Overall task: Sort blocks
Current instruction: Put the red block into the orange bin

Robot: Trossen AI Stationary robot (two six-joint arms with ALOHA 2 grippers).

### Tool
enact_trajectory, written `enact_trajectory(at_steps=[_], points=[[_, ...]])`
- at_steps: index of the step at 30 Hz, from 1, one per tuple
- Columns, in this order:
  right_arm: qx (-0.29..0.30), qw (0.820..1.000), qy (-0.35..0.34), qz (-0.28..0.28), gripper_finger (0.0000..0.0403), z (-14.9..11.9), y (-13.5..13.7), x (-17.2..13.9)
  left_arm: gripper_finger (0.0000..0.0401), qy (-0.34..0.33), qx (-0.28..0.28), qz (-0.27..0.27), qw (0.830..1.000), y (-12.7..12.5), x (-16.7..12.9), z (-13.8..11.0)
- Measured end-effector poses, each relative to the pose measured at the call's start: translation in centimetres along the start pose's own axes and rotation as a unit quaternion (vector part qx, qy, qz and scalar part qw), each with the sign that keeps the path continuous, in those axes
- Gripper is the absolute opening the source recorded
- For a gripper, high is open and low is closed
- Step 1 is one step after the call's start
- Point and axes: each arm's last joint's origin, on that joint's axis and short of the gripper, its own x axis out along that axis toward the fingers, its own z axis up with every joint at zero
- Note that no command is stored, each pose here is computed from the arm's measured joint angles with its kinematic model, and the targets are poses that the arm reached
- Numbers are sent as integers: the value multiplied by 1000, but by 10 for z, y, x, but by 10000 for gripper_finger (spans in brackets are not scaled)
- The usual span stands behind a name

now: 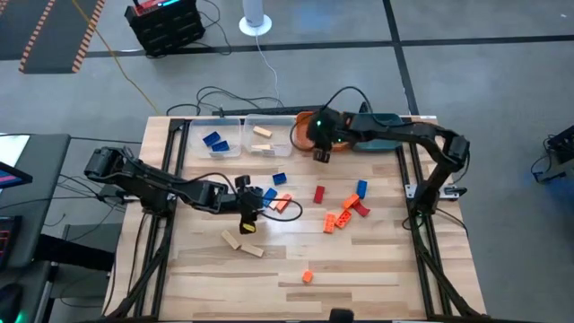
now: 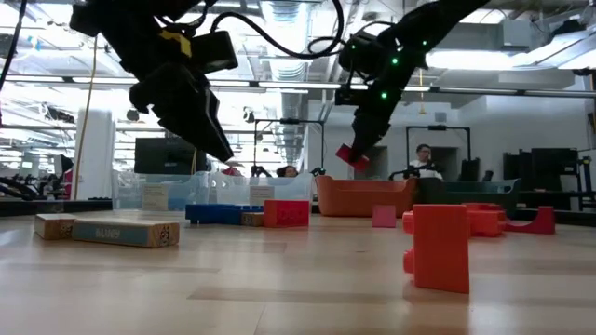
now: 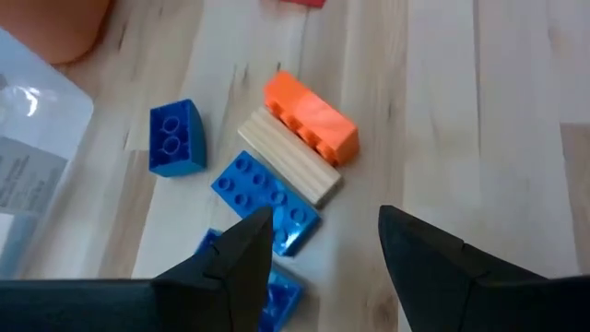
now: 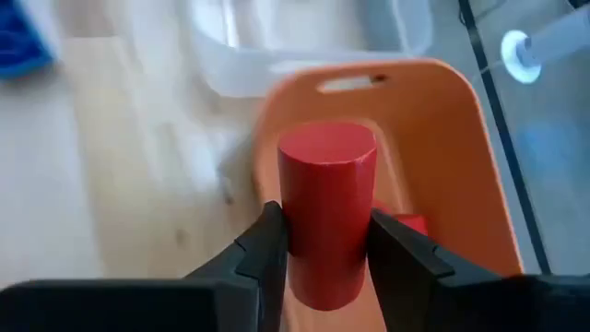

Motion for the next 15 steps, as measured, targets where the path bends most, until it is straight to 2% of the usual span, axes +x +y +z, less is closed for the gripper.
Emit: enact_trajectory(at_steps=[5,10,15], points=[[34,999,23,-6,163,-10,-14,20,192,21,9,-1,1000,-3,1,-5],[48,997,55,0,184,-18,-14,40,192,18,7,-1,1000,-3,1,-4],[46,997,65,5,209,-20,-13,36,192,13,3,-1,1000,-3,1,-3]])
